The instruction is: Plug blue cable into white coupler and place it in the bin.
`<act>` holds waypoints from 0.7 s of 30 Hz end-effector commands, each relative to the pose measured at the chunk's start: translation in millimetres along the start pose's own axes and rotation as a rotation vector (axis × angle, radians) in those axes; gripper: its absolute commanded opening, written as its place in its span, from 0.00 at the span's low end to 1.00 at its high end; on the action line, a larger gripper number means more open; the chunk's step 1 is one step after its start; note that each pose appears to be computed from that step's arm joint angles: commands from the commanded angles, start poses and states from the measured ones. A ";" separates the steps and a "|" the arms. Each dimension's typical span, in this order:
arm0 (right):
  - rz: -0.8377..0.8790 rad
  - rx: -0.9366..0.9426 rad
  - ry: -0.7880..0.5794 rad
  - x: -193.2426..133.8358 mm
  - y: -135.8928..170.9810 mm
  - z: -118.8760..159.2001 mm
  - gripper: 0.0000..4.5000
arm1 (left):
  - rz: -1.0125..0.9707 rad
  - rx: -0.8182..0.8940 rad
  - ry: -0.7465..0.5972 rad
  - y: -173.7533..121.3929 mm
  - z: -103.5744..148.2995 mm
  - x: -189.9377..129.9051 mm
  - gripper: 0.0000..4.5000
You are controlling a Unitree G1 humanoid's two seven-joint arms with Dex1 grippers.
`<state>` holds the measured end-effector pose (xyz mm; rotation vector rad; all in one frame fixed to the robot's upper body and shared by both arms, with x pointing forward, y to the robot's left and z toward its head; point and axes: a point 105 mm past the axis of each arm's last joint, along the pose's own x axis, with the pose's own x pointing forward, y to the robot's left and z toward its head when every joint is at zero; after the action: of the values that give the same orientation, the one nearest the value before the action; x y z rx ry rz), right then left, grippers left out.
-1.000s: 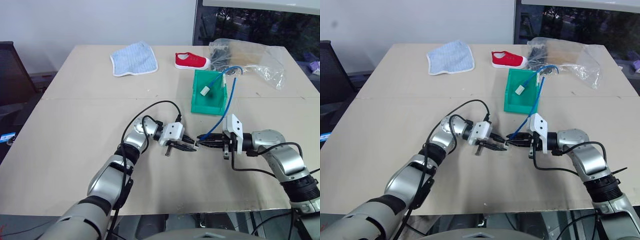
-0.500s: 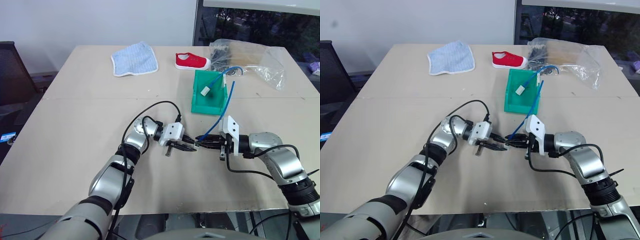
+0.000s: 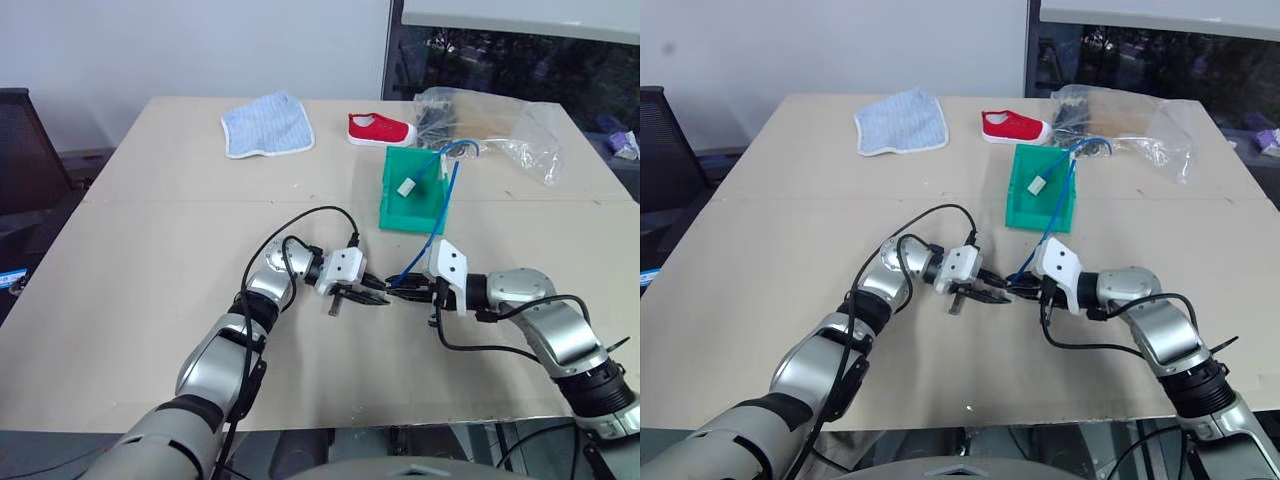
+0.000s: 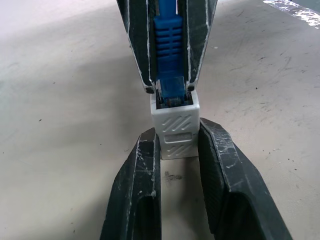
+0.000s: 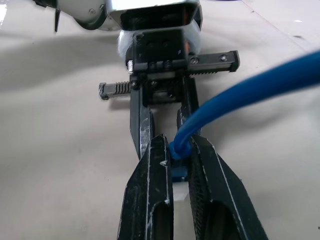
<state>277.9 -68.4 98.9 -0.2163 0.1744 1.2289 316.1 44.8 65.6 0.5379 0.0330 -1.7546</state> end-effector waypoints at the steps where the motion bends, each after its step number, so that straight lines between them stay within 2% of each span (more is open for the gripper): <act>1: 0.027 0.162 -0.163 4.8 4.1 20.0 0.00 | -0.042 -0.014 0.010 -7.6 -3.3 7.0 0.10; 3: 0.041 0.169 -0.220 -1.5 1.1 36.6 0.00 | -0.029 -0.020 0.006 -7.0 -3.4 5.9 0.10; 6: 0.060 0.145 -0.185 -6.2 0.0 40.1 0.00 | -0.006 -0.068 -0.010 -6.1 -3.7 2.7 0.10; 11: 0.071 0.128 -0.150 -10.0 -3.4 42.3 0.00 | 0.093 -0.071 -0.014 -1.1 -0.1 -1.2 0.63; 14: 0.066 0.101 -0.123 -15.6 -11.4 50.1 0.00 | 0.196 -0.060 -0.028 5.5 12.5 -9.2 0.95; 15: 0.064 0.100 -0.117 -18.3 -15.5 54.1 0.00 | 0.236 -0.067 -0.038 9.1 20.0 -14.5 0.99; 18: 0.075 0.135 -0.108 -27.1 -27.3 67.3 0.00 | 0.353 -0.119 -0.110 19.1 49.1 -33.1 0.99; 21: 0.034 0.176 -0.065 -34.4 -55.2 81.8 0.00 | 0.524 -0.191 -0.149 30.9 75.2 -54.6 0.99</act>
<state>310.3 -87.0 171.7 -0.0304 0.2442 1.2695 326.1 61.4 129.3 0.2912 0.0200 -1.3382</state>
